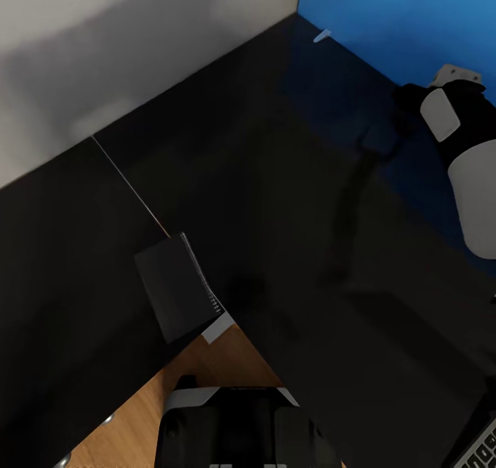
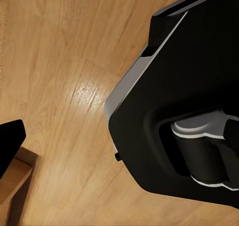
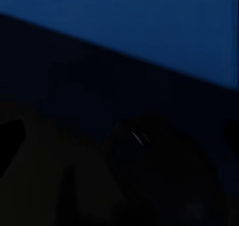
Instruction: In the bedroom, organize the workspace by keeping the computer under the desk, ensuring the monitor is on the desk, placing the keyboard on the desk next to the monitor, placing the mouse on the desk next to the keyboard, moving the folder from the swivel chair onto the desk next to the mouse, stacking the notebook on top of the folder with the pen on top of the notebook, and positioning the swivel chair next to the desk.
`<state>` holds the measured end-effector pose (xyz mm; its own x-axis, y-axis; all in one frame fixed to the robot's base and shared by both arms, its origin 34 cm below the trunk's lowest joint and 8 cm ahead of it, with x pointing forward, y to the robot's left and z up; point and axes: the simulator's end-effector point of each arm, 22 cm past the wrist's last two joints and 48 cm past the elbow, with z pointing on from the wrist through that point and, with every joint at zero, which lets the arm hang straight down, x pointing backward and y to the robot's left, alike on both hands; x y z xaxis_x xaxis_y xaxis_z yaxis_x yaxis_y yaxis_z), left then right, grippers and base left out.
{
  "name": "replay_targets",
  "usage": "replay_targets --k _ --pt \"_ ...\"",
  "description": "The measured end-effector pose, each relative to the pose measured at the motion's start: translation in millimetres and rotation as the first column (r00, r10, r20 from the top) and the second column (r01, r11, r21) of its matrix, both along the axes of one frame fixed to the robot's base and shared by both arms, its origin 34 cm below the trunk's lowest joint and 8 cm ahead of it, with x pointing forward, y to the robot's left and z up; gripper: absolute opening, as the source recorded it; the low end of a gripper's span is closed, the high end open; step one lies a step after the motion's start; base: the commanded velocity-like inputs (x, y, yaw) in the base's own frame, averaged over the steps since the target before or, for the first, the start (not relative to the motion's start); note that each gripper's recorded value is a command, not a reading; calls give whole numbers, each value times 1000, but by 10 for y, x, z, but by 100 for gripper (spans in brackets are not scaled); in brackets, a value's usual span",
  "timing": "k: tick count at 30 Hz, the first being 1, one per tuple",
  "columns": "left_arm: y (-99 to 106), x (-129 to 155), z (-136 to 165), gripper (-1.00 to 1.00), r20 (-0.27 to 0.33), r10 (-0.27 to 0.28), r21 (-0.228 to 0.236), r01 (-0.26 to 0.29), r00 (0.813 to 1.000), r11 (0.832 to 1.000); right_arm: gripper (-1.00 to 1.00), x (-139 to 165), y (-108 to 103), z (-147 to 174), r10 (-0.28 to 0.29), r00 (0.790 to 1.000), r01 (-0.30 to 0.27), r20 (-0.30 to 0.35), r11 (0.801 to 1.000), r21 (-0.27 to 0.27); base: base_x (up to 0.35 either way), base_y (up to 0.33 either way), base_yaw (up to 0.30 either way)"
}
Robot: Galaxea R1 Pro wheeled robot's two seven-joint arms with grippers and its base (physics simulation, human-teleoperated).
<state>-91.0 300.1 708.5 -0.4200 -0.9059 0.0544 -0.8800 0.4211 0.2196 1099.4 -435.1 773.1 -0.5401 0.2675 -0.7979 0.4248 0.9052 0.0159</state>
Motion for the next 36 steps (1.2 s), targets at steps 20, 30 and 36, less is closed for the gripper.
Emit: replay_targets --k 20,30,36 --pt "-2 -9 9 100 -4 0 0 0 1000 1000 100 51 -319 239 -35 999 37 39 999 -30 0 0 0" --pt "-1 -24 26 100 -11 0 0 0 1000 1000 100 42 -317 167 -35 999 36 32 999 -30 0 0 0" --pt "-3 -38 40 100 -18 1 0 -1 1000 1000 100 26 -304 87 -34 999 34 23 999 -29 0 0 0"
